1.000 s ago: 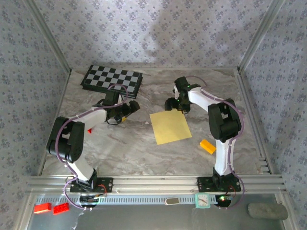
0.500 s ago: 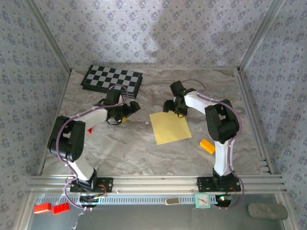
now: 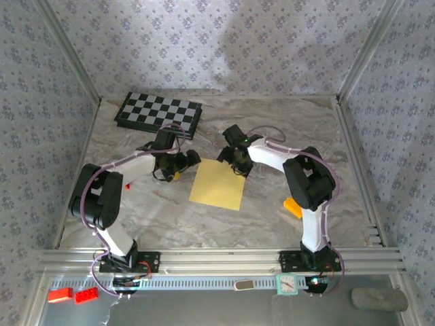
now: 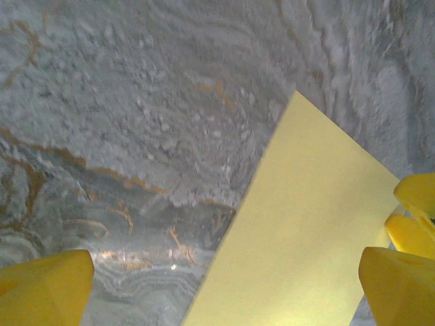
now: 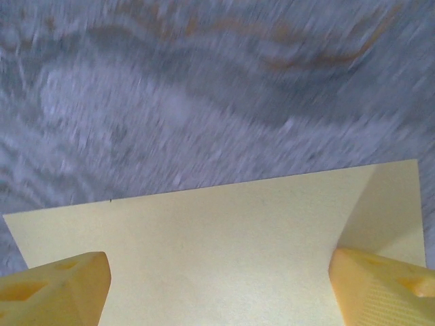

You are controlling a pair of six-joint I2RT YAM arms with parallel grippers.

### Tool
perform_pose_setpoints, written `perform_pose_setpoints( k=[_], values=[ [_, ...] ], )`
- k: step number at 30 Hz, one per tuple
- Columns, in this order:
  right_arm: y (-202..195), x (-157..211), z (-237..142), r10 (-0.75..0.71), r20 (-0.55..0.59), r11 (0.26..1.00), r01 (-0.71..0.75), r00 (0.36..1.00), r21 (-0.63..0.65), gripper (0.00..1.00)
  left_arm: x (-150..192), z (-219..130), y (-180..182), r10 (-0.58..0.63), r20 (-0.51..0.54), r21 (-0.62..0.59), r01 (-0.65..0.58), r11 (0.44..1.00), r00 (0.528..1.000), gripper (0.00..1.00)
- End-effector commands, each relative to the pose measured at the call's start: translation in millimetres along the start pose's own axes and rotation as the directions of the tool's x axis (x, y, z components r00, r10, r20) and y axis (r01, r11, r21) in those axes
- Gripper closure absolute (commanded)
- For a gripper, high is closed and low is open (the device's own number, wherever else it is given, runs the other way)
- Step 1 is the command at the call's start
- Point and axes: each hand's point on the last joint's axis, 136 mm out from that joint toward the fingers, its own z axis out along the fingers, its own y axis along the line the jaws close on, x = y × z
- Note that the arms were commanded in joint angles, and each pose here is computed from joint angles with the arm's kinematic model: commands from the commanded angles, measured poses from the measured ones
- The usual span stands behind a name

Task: Fold a paper plane with a square sheet of paper (pick it up from the middle)
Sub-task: Move the square sheet of paper to the center of the table, then first fold the square sheet of paper in half at the center of the table.

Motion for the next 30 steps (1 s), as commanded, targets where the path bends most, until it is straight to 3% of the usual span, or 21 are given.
perform_pose_setpoints(
  k=[1,5,10,12,16,21,30],
  values=[
    [10,2,-14,0.07,-0.035,0.996,-0.072,0.997,-0.049,0.13,9,-9,-9,0.079,-0.013,-0.064,-0.079,0.995,0.997,0.0],
    [18,-26,-56,0.025,0.073,0.987,-0.013,0.997,-0.158,0.11,27,-5,-19,0.175,-0.065,-0.149,-0.183,0.972,0.982,0.0],
    [-14,-62,-91,-0.033,0.214,0.986,0.067,0.976,-0.153,0.0,52,12,-37,0.294,-0.146,-0.25,-0.323,0.913,0.945,0.0],
    [-24,-75,-103,-0.045,0.255,0.986,0.085,0.966,-0.146,0.0,63,20,-44,0.327,-0.185,-0.272,-0.368,0.889,0.927,0.0],
    [-63,-84,-104,-0.039,0.27,0.993,0.069,0.962,-0.101,0.0,75,36,-60,0.387,-0.225,-0.304,-0.442,0.844,0.894,0.02],
    [-83,-91,-107,-0.012,0.29,0.994,0.042,0.957,-0.097,0.0,78,47,-64,0.419,-0.256,-0.37,-0.489,0.79,0.871,0.06],
    [-88,-92,-99,0.018,0.261,0.993,0.013,0.965,-0.114,0.0,84,60,-55,0.397,-0.299,-0.392,-0.491,0.778,0.868,0.06]
  ],
)
